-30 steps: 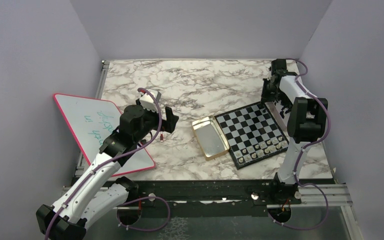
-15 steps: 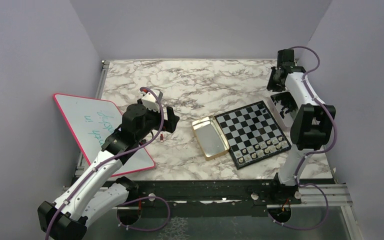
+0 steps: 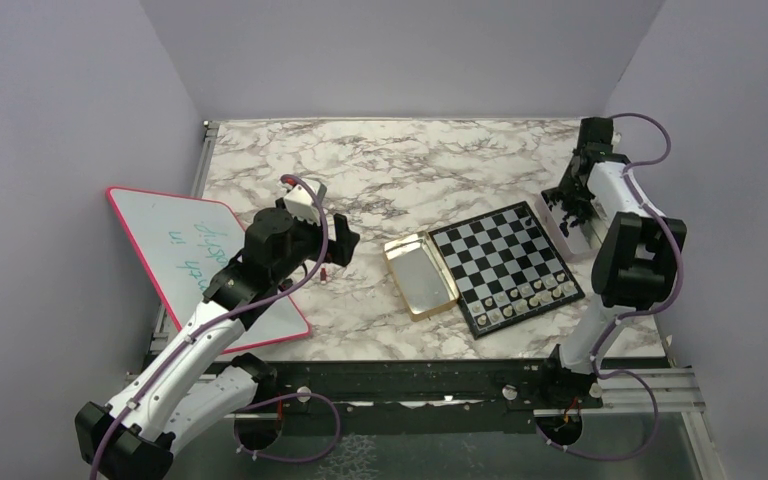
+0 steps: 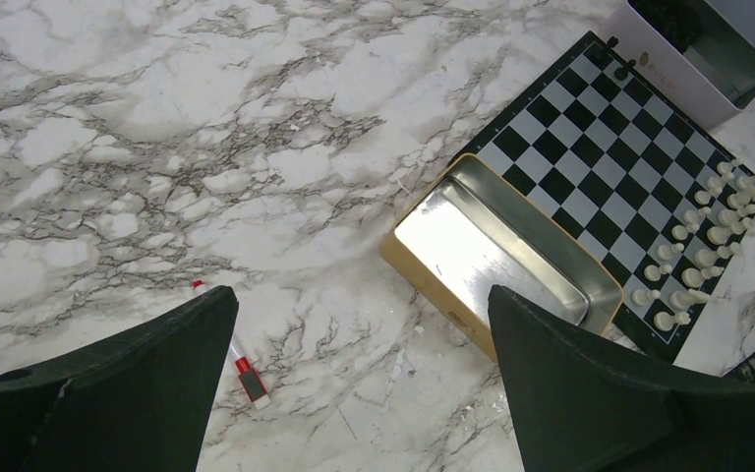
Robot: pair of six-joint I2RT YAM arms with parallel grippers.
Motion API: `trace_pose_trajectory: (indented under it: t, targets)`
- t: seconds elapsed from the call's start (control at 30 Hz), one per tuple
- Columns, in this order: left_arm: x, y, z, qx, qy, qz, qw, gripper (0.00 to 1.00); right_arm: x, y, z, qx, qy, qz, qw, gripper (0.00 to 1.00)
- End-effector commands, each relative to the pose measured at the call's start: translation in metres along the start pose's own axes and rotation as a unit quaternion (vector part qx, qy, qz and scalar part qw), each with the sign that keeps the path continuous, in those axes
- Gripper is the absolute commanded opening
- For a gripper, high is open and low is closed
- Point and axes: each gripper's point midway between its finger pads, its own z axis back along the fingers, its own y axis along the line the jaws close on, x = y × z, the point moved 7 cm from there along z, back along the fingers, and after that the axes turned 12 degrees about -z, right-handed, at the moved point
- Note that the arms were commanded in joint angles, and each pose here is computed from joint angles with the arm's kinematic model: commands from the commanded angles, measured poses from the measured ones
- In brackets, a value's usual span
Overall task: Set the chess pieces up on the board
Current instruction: Adjust the chess piece on the chessboard, then pick up the chess piece from the storage box.
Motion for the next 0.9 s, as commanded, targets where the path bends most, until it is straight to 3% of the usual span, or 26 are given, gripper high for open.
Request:
trace_pose_trajectory:
  t: [0.0,0.23,0.37,0.5,0.87]
  targets:
    - [0.001,-0.004,0.002,-0.013,-0.012,-0.007,1.000,0.99,0.006,-0.007,-0.023,-0.005,-0.024,-0.047,0.999,0.37]
    - [0.001,-0.004,0.002,-0.012,-0.012,-0.008,1.000,0.99,0.008,-0.016,-0.045,-0.002,-0.025,-0.074,0.997,0.37]
    - [0.000,-0.003,0.000,-0.010,-0.009,-0.010,1.000,0.99,0.003,-0.019,-0.052,-0.001,-0.021,-0.084,0.996,0.43]
    - [0.000,-0.003,0.000,-0.009,-0.007,-0.011,1.000,0.99,-0.001,-0.032,-0.054,-0.034,-0.009,-0.114,0.993,0.37]
    - [0.000,-0.003,-0.001,-0.009,-0.007,-0.010,1.000,0.99,-0.007,-0.052,-0.057,-0.065,-0.003,-0.139,0.988,0.37]
